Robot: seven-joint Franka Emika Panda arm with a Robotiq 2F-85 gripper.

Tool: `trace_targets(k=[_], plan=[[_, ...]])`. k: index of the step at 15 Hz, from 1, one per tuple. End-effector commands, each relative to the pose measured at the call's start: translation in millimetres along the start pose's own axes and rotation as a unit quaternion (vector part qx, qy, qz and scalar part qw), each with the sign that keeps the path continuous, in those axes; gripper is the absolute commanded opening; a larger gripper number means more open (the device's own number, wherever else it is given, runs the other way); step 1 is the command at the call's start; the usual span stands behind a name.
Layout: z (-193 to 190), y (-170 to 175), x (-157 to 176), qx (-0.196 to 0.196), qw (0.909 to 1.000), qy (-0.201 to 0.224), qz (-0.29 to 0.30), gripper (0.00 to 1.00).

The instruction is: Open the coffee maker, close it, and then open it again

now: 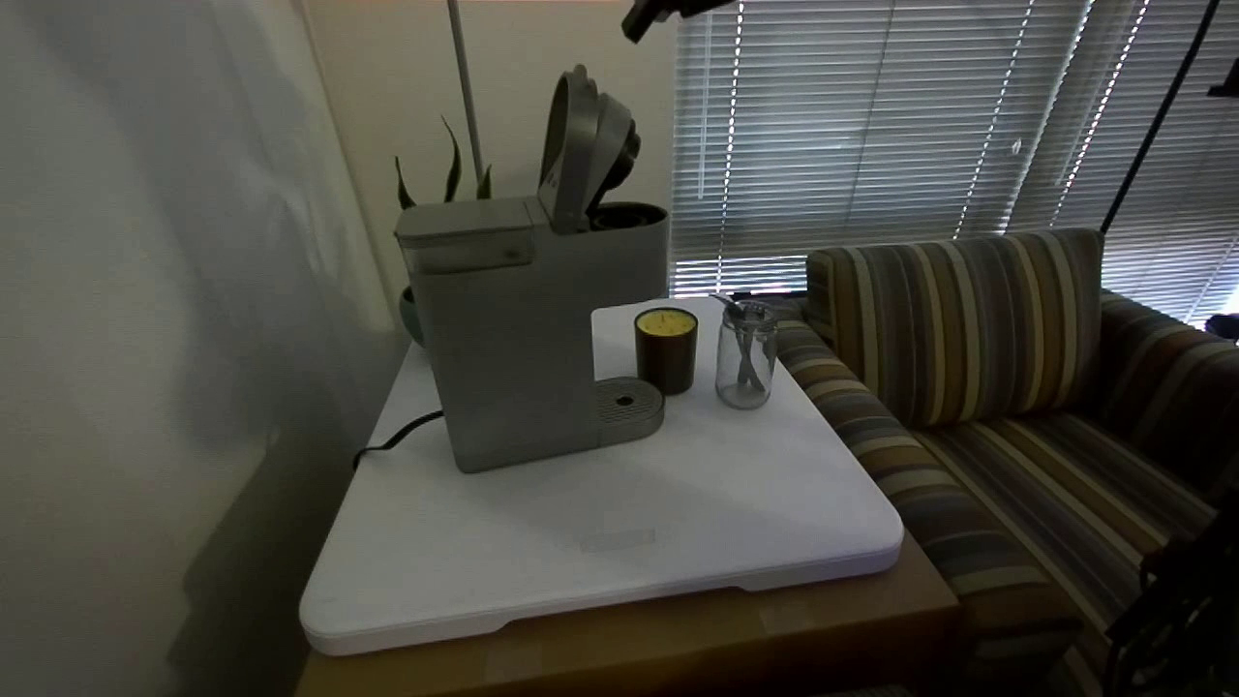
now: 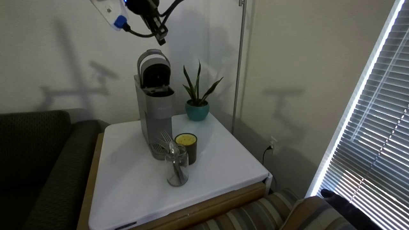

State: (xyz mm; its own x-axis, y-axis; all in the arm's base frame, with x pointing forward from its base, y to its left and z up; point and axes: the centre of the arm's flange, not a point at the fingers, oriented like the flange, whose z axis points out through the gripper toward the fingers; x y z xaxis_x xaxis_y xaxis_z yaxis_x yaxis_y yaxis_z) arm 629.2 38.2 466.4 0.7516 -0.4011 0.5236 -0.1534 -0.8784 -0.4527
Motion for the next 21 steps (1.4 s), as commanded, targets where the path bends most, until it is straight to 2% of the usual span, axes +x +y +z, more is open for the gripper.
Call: trace_targets(k=[1,11,12,13,21], plan=[[-26.3,-5.7,7.6,-0.011,0.9998,0.008,-0.011,0.0],[-41.2,-13.2,12.0,-0.007,0.9995,0.021,-0.022,0.0],[-41.4,-13.4,11.7,-0.003,0.9995,0.02,-0.022,0.07],[-41.9,-13.9,11.1,0.001,0.9995,0.018,-0.025,0.27],[-42.2,-24.2,5.6,0.02,0.9991,0.006,-0.037,0.83]])
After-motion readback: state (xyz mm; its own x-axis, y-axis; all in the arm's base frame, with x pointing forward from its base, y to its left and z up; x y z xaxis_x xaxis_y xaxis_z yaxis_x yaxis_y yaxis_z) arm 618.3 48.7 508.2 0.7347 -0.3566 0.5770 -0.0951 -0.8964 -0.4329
